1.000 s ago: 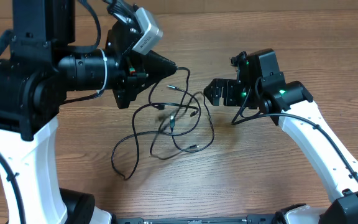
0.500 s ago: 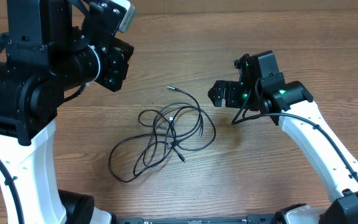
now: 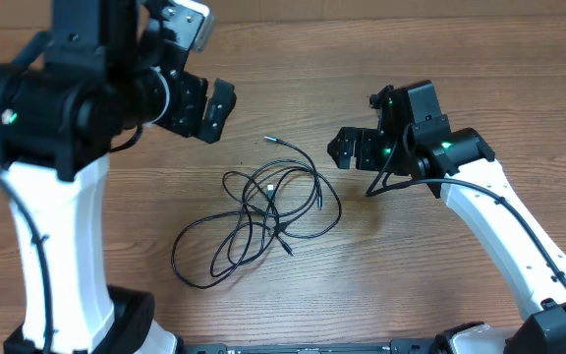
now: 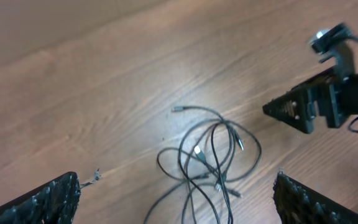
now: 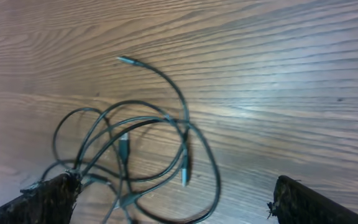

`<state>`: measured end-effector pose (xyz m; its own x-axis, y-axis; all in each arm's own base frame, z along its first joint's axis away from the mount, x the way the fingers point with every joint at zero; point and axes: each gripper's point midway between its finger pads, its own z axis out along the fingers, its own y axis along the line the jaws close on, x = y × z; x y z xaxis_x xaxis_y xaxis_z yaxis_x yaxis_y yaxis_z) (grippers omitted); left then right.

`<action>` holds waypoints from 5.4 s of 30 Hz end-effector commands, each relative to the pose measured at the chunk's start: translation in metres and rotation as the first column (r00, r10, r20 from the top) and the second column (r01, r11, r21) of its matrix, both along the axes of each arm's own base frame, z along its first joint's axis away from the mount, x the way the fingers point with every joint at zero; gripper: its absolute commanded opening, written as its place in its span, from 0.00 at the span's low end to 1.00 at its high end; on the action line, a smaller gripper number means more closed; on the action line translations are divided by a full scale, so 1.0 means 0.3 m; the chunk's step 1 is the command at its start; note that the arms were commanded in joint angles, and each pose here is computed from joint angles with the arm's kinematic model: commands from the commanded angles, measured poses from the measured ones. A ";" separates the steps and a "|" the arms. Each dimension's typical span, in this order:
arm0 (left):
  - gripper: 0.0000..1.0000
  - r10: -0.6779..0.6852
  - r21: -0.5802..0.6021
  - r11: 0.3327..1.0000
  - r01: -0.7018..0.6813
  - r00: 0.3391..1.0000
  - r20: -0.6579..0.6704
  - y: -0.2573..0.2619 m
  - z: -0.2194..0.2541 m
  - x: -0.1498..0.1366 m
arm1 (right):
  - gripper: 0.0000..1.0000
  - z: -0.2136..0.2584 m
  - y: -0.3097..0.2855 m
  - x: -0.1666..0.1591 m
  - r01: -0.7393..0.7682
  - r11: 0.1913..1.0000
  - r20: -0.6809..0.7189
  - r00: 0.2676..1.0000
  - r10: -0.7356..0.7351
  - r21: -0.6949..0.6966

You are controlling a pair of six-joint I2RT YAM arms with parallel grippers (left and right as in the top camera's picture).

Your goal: Untangle cables

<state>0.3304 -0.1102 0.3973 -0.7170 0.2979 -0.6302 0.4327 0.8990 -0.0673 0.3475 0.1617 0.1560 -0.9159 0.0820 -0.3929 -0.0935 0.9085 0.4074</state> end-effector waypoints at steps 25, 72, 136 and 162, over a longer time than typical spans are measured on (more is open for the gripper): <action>0.99 0.270 0.056 0.962 -0.267 0.903 -0.336 0.225 -0.424 0.308 | 1.00 -0.021 0.276 -0.246 0.099 0.993 -0.233 0.969 -0.080 0.071; 0.99 0.275 0.119 0.961 -0.249 0.814 -0.511 0.225 -0.718 0.391 | 0.04 -0.182 0.531 -0.325 -0.004 0.998 -0.194 0.981 0.016 0.064; 1.00 0.275 0.119 0.961 -0.249 0.814 -0.511 0.225 -0.718 0.391 | 0.04 1.033 -0.144 0.072 0.532 0.841 0.717 0.547 -0.431 0.100; 0.99 0.275 0.119 0.961 -0.249 0.814 -0.511 0.225 -0.718 0.391 | 0.04 0.706 -0.197 0.328 0.425 0.892 0.404 0.796 -0.451 0.158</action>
<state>0.4470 -0.0421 0.1883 -0.9852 0.0803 -0.1511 0.1061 0.9795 -0.1710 0.4484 0.0984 0.3587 -0.5271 0.4603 -0.7144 0.1629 0.8798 0.4466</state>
